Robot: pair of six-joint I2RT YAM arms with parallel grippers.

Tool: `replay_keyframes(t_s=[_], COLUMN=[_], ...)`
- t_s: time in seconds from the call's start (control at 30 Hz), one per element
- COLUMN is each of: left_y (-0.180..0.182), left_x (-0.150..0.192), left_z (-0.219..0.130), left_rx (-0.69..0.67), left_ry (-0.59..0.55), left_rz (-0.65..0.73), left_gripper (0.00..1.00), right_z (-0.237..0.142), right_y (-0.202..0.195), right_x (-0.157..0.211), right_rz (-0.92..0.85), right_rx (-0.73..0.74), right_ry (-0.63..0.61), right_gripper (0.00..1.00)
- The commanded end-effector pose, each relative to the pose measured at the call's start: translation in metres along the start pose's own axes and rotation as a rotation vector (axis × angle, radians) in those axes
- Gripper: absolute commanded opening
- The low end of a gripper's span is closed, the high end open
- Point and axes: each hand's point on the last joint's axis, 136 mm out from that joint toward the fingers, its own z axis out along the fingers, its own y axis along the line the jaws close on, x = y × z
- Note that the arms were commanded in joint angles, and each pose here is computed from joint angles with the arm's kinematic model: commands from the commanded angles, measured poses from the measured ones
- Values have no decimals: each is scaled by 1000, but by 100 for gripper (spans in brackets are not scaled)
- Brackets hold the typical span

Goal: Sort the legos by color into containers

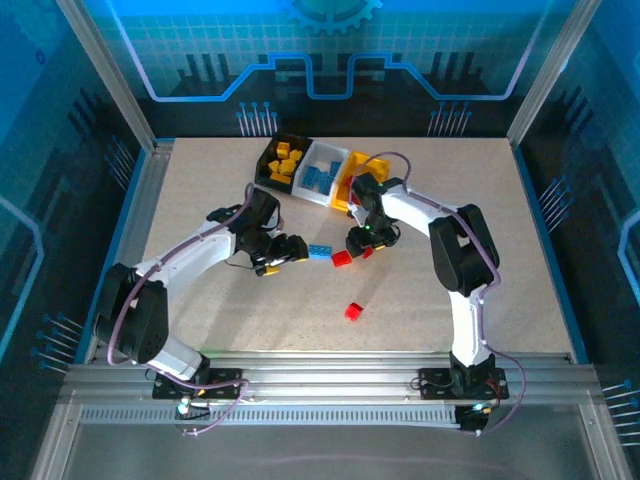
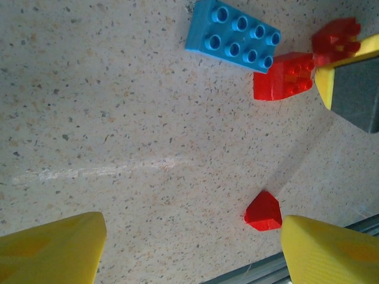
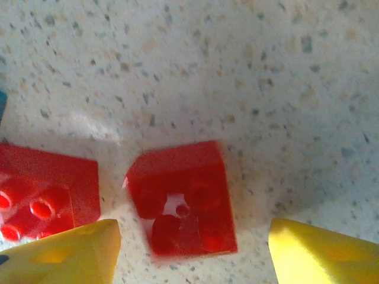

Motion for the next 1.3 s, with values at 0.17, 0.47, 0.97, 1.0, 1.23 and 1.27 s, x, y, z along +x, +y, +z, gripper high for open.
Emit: replay_keyframes(t_s=[0.17, 0.47, 0.97, 1.0, 1.23, 1.27], left_y=[7, 0, -7, -8, -4, -3], left_x=[9, 1, -4, -4, 1, 1], left_z=[1, 6, 11, 11, 7, 7], left_rx=[-24, -15, -3, -3, -19, -20], left_ry=[23, 29, 29, 28, 26, 24], left_rz=[2, -3, -29, -28, -33, -33], left_gripper=[78, 79, 79, 79, 79, 79], right_z=[9, -7, -108, -108, -94, -93], right_y=[4, 1, -19, -23, -48, -49], right_x=[-4, -4, -76, -84, -136, -140], right_rz=[-33, -24, 386, 425, 540, 544], right_rx=[23, 22, -463, -493, -551, -554], right_ry=[34, 0, -298, -305, -328, -329], right_gripper=[55, 38, 41, 41, 49, 51])
